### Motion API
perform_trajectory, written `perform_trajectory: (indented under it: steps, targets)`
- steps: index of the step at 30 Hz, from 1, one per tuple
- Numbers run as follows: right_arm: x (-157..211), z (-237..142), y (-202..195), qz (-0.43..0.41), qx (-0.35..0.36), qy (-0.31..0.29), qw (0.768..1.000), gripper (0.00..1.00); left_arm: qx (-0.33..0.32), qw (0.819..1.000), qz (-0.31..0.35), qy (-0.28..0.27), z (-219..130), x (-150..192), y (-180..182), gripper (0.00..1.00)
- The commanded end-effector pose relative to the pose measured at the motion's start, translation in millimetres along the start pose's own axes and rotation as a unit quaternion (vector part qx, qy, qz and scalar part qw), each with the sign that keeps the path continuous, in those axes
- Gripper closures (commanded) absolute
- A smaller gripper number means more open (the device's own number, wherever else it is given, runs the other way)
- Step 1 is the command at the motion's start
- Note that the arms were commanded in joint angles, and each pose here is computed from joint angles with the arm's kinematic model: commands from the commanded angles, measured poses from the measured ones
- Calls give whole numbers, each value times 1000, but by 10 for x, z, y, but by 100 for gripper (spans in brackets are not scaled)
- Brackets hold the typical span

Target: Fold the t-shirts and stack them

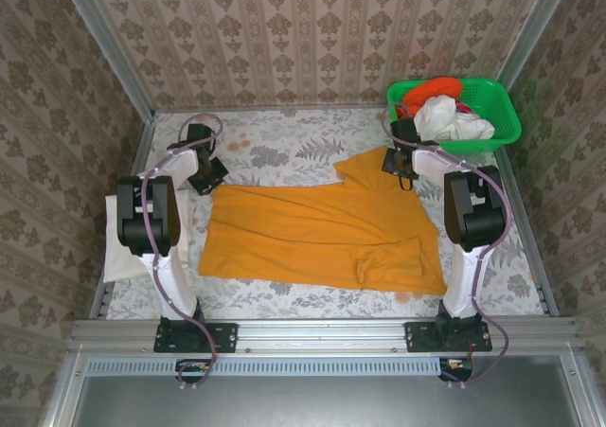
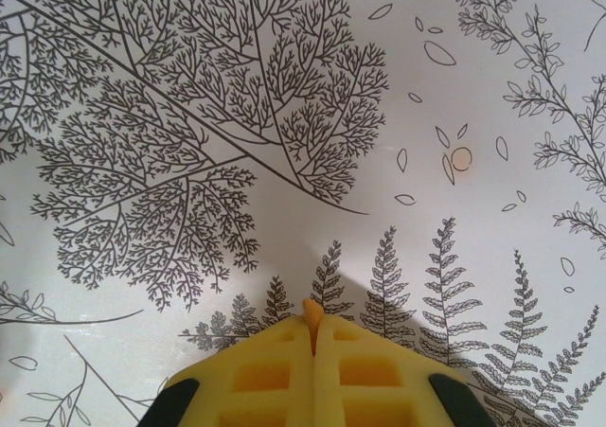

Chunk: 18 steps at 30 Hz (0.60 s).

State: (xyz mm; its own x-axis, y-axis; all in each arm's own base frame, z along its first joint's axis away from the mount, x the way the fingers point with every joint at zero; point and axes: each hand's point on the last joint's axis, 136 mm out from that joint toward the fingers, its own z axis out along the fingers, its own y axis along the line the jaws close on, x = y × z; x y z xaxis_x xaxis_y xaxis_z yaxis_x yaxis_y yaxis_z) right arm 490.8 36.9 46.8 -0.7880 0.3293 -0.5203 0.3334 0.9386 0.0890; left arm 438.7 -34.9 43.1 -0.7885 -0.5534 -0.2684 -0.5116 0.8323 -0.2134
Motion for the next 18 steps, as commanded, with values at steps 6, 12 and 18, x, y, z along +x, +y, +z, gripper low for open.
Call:
perform_trajectory:
  steps: [6, 12, 18]
  targets:
    - [-93, 193, 54, 45, 14, -31, 998, 62, -7, 1000, 8, 27, 141, 70, 33, 100]
    - [-62, 255, 13, 43, 46, -19, 998, 63, -7, 1000, 9, 29, 160, 78, 37, 100]
    - [10, 310, 98, 33, 51, 8, 998, 63, -5, 1000, 8, 30, 168, 84, 35, 100]
